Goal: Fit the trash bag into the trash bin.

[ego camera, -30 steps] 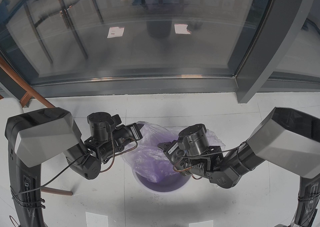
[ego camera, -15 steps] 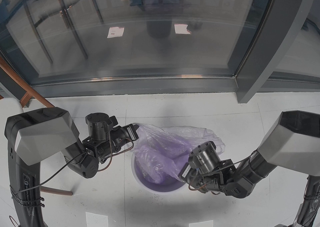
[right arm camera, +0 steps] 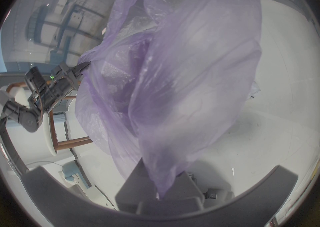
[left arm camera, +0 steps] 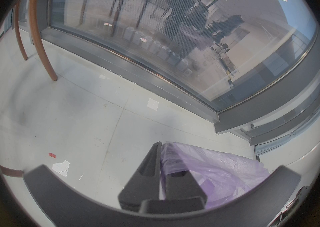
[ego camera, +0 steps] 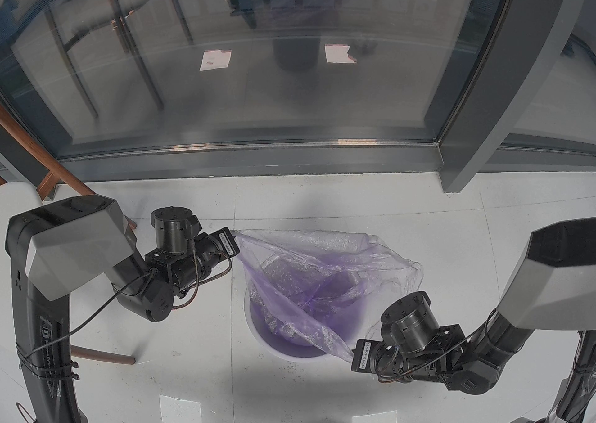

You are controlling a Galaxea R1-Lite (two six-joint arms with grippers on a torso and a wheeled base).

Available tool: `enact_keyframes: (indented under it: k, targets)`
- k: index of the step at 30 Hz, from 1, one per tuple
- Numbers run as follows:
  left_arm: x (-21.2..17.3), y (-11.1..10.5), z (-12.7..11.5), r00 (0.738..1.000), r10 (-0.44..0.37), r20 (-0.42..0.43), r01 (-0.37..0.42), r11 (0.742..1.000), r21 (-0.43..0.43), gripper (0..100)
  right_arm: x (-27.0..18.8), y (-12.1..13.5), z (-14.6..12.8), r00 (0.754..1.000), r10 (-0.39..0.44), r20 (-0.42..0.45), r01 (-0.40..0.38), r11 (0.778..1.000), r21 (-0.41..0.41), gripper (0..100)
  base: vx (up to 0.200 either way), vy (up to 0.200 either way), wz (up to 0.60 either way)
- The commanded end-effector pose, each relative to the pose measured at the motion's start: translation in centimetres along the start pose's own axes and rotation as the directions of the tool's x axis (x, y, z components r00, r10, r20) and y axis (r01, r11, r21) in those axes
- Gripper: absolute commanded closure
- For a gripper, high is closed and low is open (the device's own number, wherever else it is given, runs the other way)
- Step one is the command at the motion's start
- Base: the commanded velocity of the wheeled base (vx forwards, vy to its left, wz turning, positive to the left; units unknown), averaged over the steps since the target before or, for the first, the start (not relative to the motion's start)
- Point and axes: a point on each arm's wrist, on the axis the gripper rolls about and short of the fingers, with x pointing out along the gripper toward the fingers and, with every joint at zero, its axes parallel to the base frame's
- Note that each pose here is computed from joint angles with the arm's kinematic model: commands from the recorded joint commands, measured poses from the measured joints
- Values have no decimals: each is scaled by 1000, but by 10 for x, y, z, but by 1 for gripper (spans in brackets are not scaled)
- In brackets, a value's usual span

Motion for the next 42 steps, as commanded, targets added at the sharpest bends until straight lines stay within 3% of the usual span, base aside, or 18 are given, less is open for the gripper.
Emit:
enact_keyframes:
  k: [1, 8, 9, 15, 21, 24, 28, 31, 37, 42]
  targets:
    - [-15, -5, 7, 1000, -9, 4, 9, 1000, 3, 100, -1, 12, -12, 999, 39, -18, -39, 998, -41, 100, 0, 0, 0]
    - [-28, 5, -5, 999, 22, -43, -19, 997, 74, 100, -2, 20, -24, 997, 57, -43, -60, 995, -83, 100, 0, 0, 0]
    - [-39, 3, -3, 999, -34, -23, 36, 995, 92, 100, -2, 25, -24, 997, 73, -38, -76, 993, -89, 100, 0, 0, 0]
    - [-44, 2, -8, 998, -53, -28, 56, 993, 104, 100, -9, 33, -35, 995, 85, -55, -94, 976, -198, 100, 0, 0, 0]
    - [-56, 5, -18, 987, -145, -63, 152, 982, 111, 100, 2, 33, -52, 993, 64, -96, -86, 965, -247, 100, 0, 0, 0]
    - [-61, 11, -24, 985, -164, -46, 169, 975, 144, 100, 7, 37, -70, 990, 56, -128, -95, 939, -330, 100, 0, 0, 0]
    - [-61, 12, -28, 982, -181, -50, 187, 970, 155, 100, 14, 34, -80, 994, 10, -110, -51, 923, -381, 100, 0, 0, 0]
    - [-62, 12, -27, 975, -216, -57, 223, 963, 154, 100, 11, 44, -85, 993, 43, -114, -85, 918, -388, 100, 0, 0, 0]
    - [-64, 20, -30, 980, -186, -71, 196, 966, 167, 100, 24, 45, -103, 989, 24, -147, -84, 906, -415, 100, 0, 0, 0]
    - [-60, 42, -31, 990, -122, -66, 134, 967, 219, 100, 43, 71, -105, 987, 97, -129, -141, 904, -403, 100, 0, 0, 0]
